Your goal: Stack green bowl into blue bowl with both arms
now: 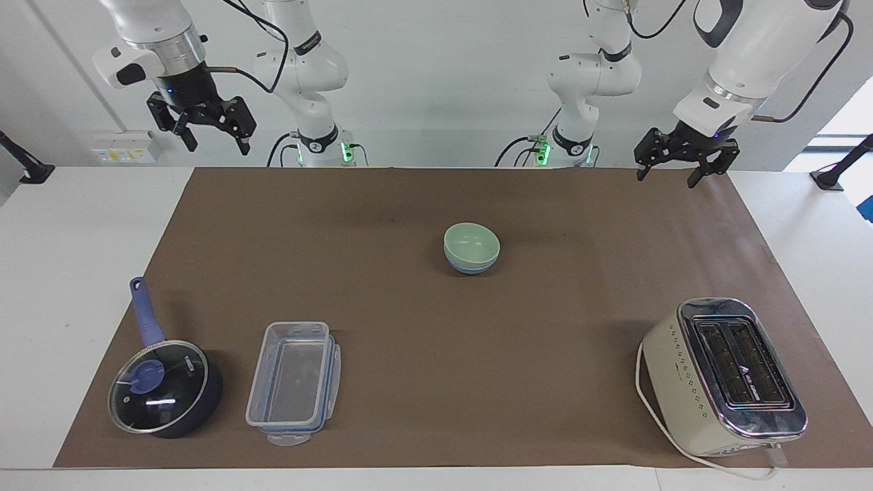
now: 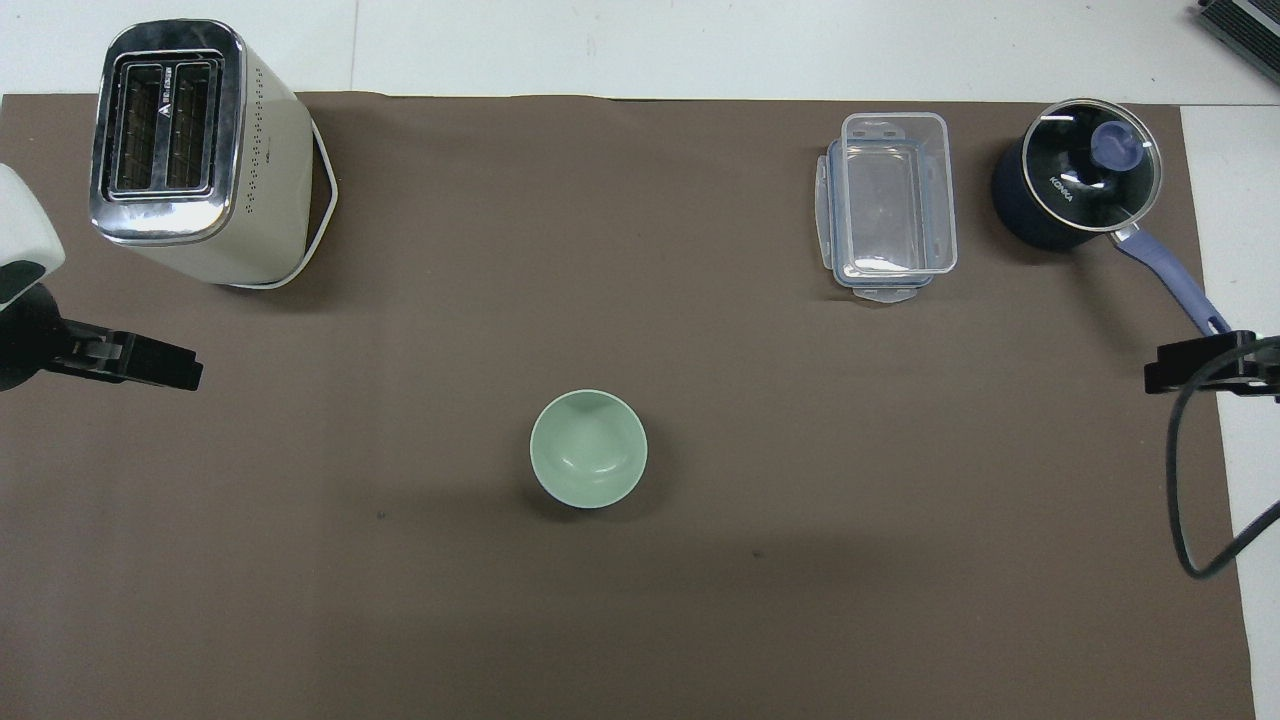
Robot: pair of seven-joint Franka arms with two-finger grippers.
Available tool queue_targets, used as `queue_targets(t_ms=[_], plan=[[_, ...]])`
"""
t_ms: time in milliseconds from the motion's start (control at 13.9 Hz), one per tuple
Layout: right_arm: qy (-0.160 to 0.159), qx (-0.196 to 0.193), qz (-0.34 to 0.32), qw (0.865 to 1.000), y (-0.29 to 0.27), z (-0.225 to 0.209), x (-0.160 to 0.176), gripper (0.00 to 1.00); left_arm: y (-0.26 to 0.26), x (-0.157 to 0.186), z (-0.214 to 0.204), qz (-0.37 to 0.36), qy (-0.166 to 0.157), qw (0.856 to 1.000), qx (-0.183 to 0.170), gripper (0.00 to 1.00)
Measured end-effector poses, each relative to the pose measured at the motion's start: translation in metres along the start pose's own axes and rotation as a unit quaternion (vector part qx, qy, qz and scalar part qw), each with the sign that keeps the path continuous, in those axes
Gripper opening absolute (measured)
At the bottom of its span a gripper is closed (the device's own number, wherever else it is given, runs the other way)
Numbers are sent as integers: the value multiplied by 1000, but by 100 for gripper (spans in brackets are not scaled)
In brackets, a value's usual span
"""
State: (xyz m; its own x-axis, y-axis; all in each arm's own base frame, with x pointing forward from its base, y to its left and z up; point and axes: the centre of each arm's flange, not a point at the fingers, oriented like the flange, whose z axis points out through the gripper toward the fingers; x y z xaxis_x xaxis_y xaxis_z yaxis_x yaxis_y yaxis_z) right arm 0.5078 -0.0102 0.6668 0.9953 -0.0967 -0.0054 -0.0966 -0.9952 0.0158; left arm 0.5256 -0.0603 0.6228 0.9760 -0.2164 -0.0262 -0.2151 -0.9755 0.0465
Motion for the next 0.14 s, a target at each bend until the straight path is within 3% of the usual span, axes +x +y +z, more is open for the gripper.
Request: queue_targets(t_ms=[143], plan=[[-1, 0, 0, 1000, 0, 0, 0, 100, 0, 0, 0, 0, 0, 1000, 0, 100]])
